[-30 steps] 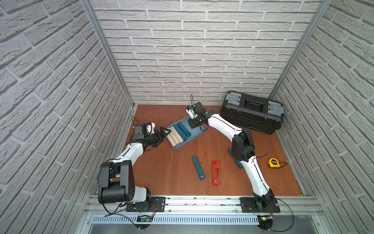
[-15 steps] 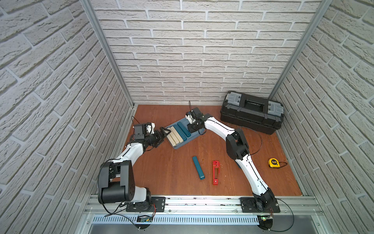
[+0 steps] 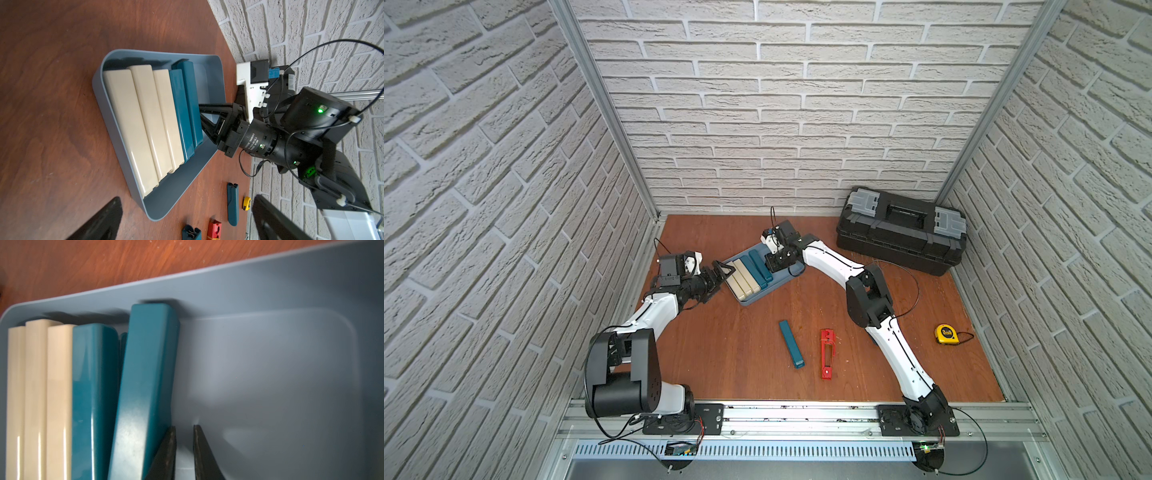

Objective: Put the pruning pliers into the storage box
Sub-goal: Place the pruning pliers in the storage box.

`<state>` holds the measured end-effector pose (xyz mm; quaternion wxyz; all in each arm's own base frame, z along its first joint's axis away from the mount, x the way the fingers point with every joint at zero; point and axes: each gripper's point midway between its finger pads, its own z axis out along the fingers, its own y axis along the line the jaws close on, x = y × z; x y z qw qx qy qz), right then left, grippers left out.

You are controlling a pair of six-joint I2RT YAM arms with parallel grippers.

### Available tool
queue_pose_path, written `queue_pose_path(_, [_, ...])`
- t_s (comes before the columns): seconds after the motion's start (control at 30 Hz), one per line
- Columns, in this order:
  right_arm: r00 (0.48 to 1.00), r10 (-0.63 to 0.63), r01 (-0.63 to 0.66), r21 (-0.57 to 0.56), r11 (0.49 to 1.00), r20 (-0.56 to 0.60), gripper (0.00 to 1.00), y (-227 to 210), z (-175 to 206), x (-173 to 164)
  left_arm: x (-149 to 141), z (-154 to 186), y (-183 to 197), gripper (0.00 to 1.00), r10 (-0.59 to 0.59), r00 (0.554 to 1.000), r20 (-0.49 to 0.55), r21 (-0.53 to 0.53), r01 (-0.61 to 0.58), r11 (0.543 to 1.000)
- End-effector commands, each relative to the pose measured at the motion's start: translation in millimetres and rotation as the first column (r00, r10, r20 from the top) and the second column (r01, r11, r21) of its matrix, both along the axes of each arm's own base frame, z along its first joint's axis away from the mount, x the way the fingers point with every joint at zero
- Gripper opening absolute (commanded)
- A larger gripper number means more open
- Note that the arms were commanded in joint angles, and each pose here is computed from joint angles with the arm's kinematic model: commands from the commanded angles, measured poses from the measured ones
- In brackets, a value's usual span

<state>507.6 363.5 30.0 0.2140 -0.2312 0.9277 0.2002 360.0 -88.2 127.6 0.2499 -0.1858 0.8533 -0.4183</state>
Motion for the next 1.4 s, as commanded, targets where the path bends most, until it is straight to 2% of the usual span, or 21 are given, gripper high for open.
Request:
queue_pose_path(0.0, [0.999, 0.030, -0.029, 0.036, 0.999, -0.011, 0.19, 15, -3, -5, 1, -2, 1, 0.98, 0.001, 1.000, 0.019, 0.003, -0.001, 1.000])
queue_pose_path(0.23, [0.999, 0.048, -0.047, 0.064, 0.997, -0.012, 0.19, 22, -1, -6, 0, -3, 0, 0.98, 0.001, 1.000, 0.017, -0.003, -0.001, 1.000])
queue_pose_path(0.37, [0.999, 0.040, -0.040, 0.016, 0.999, 0.015, 0.19, 14, 5, -4, 0, -2, 0, 0.98, 0.002, 1.000, 0.020, -0.004, -0.002, 1.000])
queue_pose_path(0.57, [0.995, 0.022, -0.015, -0.077, 0.997, 0.099, 0.19, -9, 38, 1, -4, 1, -1, 0.98, -0.005, 1.000, 0.019, -0.005, 0.005, 1.000])
queue_pose_path(0.7, [0.993, 0.016, -0.007, -0.083, 0.997, 0.119, 0.22, -19, 63, -7, -12, 3, -2, 0.98, -0.006, 1.000, 0.018, -0.006, 0.006, 1.000])
queue_pose_path(0.9, [0.995, 0.000, 0.007, -0.071, 0.997, 0.095, 0.28, -35, 84, -37, -30, 3, -12, 0.98, -0.033, 0.999, 0.002, -0.008, 0.033, 0.999])
queue_pose_path(1.1, [0.997, -0.020, 0.025, -0.056, 0.998, 0.075, 0.34, -54, 88, -83, -53, 1, -33, 0.98, -0.089, 0.996, -0.012, -0.003, 0.089, 0.996])
queue_pose_path(1.37, [0.996, -0.021, 0.028, -0.083, 0.996, 0.090, 0.35, -66, 91, -144, -82, 1, -50, 0.98, -0.115, 0.993, 0.010, 0.014, 0.115, 0.993])
